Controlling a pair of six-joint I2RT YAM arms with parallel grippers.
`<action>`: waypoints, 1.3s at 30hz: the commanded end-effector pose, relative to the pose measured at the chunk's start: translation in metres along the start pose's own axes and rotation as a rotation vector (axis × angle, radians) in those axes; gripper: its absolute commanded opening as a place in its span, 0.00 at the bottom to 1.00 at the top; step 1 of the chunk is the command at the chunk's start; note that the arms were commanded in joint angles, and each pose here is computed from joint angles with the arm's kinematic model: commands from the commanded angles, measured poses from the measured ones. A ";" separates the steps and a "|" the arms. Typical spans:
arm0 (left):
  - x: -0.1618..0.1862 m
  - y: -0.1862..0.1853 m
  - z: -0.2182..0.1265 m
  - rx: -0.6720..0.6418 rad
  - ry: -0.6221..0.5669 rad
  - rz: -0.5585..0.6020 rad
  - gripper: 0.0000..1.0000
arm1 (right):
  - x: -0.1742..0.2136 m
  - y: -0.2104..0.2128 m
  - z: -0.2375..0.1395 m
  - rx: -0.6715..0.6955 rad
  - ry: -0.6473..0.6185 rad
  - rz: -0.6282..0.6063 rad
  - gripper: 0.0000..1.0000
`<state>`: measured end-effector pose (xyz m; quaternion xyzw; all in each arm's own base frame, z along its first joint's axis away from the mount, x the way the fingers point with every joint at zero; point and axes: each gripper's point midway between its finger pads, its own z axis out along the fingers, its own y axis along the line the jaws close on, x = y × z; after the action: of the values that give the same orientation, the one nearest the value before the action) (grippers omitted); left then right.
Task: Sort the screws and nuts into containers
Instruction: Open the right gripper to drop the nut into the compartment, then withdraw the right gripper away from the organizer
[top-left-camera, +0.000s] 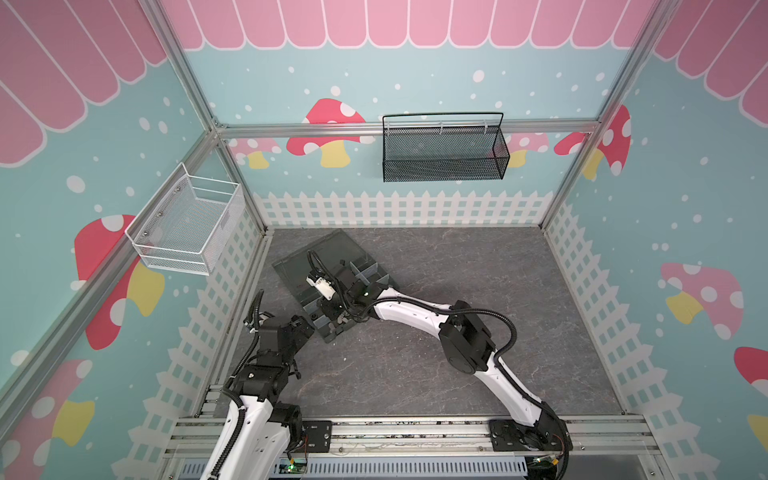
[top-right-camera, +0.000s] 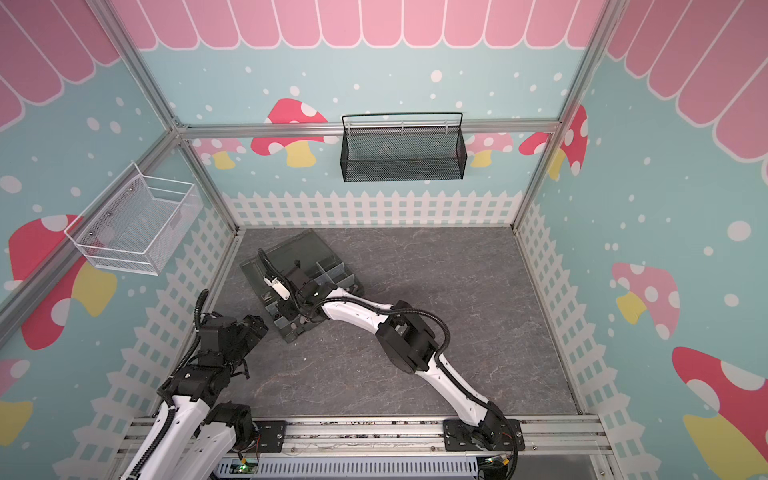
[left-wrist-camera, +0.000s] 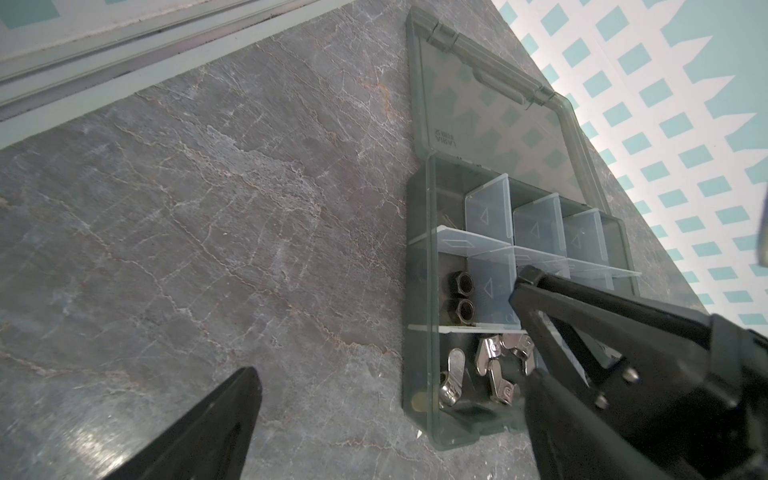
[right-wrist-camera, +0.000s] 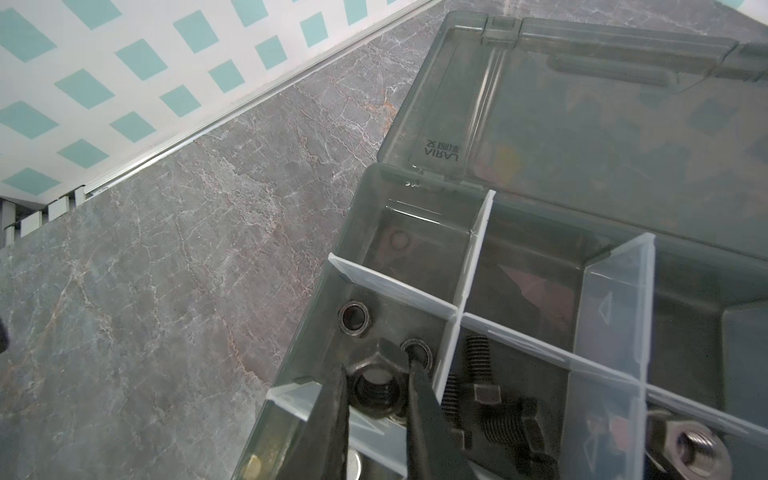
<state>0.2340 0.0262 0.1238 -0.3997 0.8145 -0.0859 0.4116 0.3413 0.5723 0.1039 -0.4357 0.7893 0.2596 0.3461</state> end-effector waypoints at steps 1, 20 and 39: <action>-0.002 -0.002 0.000 0.008 -0.007 -0.025 1.00 | 0.000 0.007 0.010 -0.023 -0.002 -0.034 0.13; -0.005 -0.004 -0.001 0.013 -0.012 -0.026 1.00 | -0.015 -0.001 0.003 0.036 -0.020 -0.049 0.43; -0.010 -0.003 -0.007 0.007 -0.031 -0.011 1.00 | -0.027 -0.032 -0.071 0.246 -0.120 0.011 0.58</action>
<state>0.2341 0.0258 0.1249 -0.3999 0.8133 -0.0885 0.4134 0.3510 0.5289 0.1393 -0.3948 0.8012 0.1986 0.4035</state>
